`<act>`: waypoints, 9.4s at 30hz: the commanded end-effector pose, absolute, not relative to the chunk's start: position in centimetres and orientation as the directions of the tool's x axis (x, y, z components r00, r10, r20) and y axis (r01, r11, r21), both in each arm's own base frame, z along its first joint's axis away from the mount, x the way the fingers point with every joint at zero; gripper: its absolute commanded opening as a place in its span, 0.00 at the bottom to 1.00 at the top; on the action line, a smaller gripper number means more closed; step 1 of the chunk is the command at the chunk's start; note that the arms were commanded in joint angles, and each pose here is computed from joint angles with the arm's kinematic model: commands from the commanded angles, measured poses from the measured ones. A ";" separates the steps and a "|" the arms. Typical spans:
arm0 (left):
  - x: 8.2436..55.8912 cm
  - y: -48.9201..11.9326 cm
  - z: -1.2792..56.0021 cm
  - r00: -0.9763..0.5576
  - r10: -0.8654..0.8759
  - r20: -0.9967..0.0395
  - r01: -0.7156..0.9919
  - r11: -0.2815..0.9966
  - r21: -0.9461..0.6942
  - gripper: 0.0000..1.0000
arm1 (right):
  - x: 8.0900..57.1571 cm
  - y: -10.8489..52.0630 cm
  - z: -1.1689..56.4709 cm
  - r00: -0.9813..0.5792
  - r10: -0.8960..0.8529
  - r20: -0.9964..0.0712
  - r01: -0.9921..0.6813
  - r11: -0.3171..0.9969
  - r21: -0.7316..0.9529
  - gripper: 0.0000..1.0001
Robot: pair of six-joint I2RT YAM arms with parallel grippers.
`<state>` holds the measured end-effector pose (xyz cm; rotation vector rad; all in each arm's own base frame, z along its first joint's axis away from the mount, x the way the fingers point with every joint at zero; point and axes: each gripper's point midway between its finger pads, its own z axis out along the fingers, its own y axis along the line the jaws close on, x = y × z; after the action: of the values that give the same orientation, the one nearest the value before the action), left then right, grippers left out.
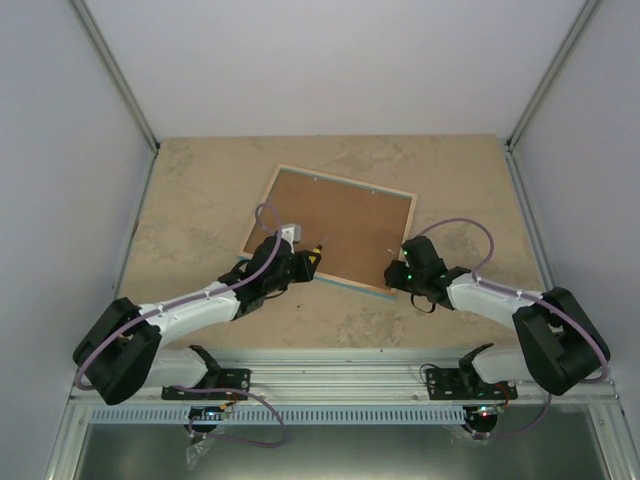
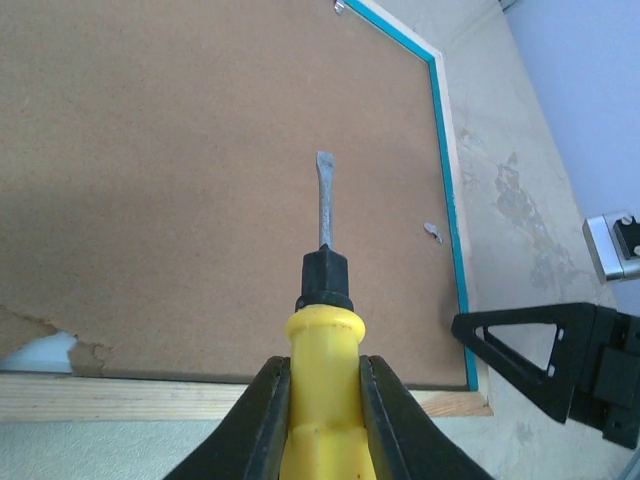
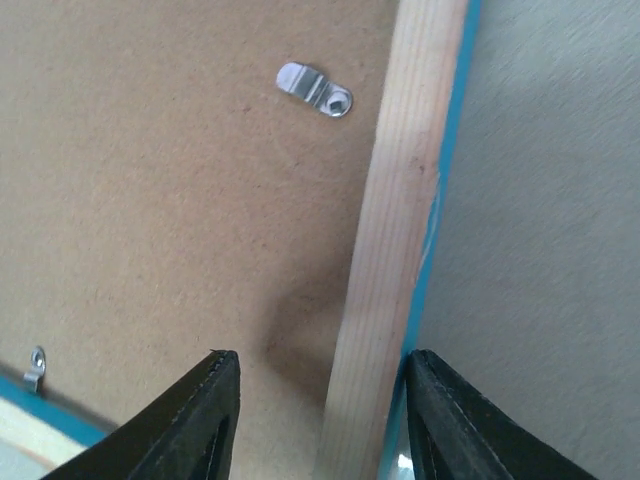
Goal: Take the photo out of the frame
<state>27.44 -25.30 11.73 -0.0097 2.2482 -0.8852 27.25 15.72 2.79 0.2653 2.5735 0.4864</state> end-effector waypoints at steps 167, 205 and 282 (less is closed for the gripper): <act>26.5 -32.3 6.4 -0.881 -0.025 -0.473 0.316 0.712 -0.627 0.00 | 30.2 24.1 3.8 -0.827 -0.065 -0.558 -0.303 0.888 0.346 0.00; 29.6 -28.5 5.8 -0.805 -0.299 -0.513 0.090 0.793 -0.603 0.00 | 29.9 24.4 3.1 -0.838 -0.074 -0.541 -0.309 0.881 0.357 0.00; 27.6 -28.0 5.5 -0.694 -0.228 -0.683 0.133 0.892 -0.433 0.00 | 27.2 26.1 0.9 -0.860 -0.026 -0.510 -0.254 0.889 0.382 0.01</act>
<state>26.39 -29.36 6.19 -0.0261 2.2859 -0.7026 29.14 26.00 2.72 -0.1933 2.4692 0.5696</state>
